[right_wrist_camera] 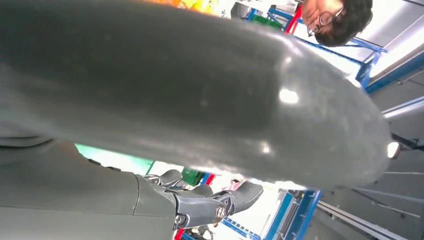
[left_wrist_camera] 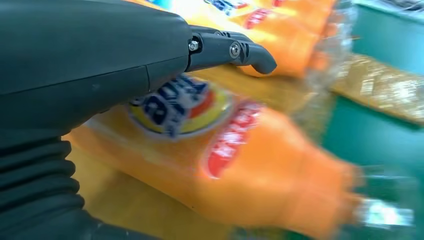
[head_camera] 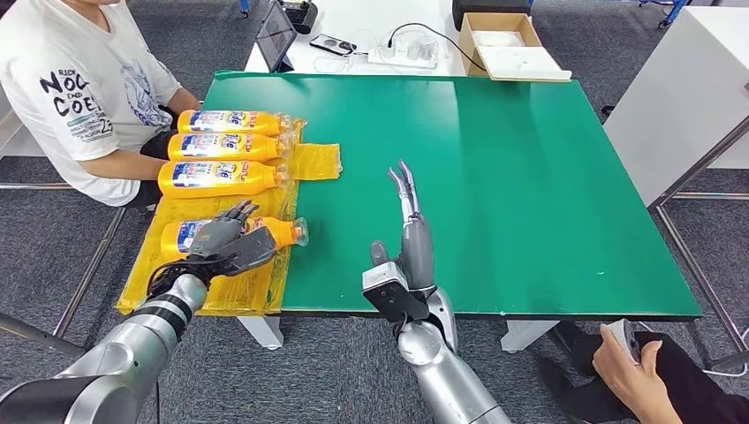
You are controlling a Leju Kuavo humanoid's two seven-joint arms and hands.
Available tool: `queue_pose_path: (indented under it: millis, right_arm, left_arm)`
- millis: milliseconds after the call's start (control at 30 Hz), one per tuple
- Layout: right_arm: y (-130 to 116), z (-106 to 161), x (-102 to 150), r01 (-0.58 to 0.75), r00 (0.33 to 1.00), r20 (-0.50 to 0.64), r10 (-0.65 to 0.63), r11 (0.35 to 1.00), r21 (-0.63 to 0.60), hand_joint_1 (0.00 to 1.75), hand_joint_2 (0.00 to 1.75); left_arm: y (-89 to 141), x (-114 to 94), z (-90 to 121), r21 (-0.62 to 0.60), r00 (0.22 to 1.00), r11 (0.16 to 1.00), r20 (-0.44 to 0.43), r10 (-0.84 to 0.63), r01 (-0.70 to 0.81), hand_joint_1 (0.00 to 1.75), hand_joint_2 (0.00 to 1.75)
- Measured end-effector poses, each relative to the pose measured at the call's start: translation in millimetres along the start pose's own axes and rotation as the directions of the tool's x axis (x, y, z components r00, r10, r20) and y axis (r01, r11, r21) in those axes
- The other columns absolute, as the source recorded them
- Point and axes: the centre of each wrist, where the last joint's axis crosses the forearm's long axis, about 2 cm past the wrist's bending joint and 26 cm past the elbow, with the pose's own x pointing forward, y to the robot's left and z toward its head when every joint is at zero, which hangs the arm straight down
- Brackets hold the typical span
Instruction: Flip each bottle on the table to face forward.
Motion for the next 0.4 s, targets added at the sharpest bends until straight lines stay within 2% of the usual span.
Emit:
queue_pose_path:
  millis: [100,200,267,333,367,400]
  right_arm:
    - [-0.4,1.9,-2.5,-0.004,1.000,-0.011,0.004,1.000,0.004,0.00,0.00]
    - [-0.2,3.9,-4.0,-0.009,1.000,-0.020,0.009,1.000,0.008,0.00,0.00]
    - [1.7,6.4,-4.1,-0.009,1.000,-0.030,0.010,1.000,0.018,0.00,0.00]
    - [4.7,10.3,-4.2,-0.006,0.999,-0.043,0.007,0.999,0.037,0.00,0.00]
    - [6.2,12.6,-4.6,-0.004,0.999,-0.051,0.006,0.999,0.047,0.00,0.00]
    - [7.1,13.8,-4.8,-0.003,0.999,-0.054,0.006,0.999,0.052,0.00,0.00]
  left_arm:
    - [-4.2,1.9,0.6,0.070,0.989,0.988,0.059,0.136,-0.140,0.00,0.00]
    - [-14.9,4.6,5.5,0.287,0.958,0.916,0.136,0.251,-0.280,0.00,0.00]
    - [-20.9,6.3,11.2,0.487,0.926,0.789,0.171,0.335,-0.375,0.00,0.00]
    - [-21.5,8.2,17.8,0.659,0.885,0.612,0.197,0.421,-0.438,0.00,0.00]
    - [-19.5,10.0,21.0,0.723,0.864,0.521,0.217,0.454,-0.455,0.00,0.00]
    - [-18.8,10.9,22.8,0.748,0.854,0.477,0.227,0.469,-0.461,0.00,0.00]
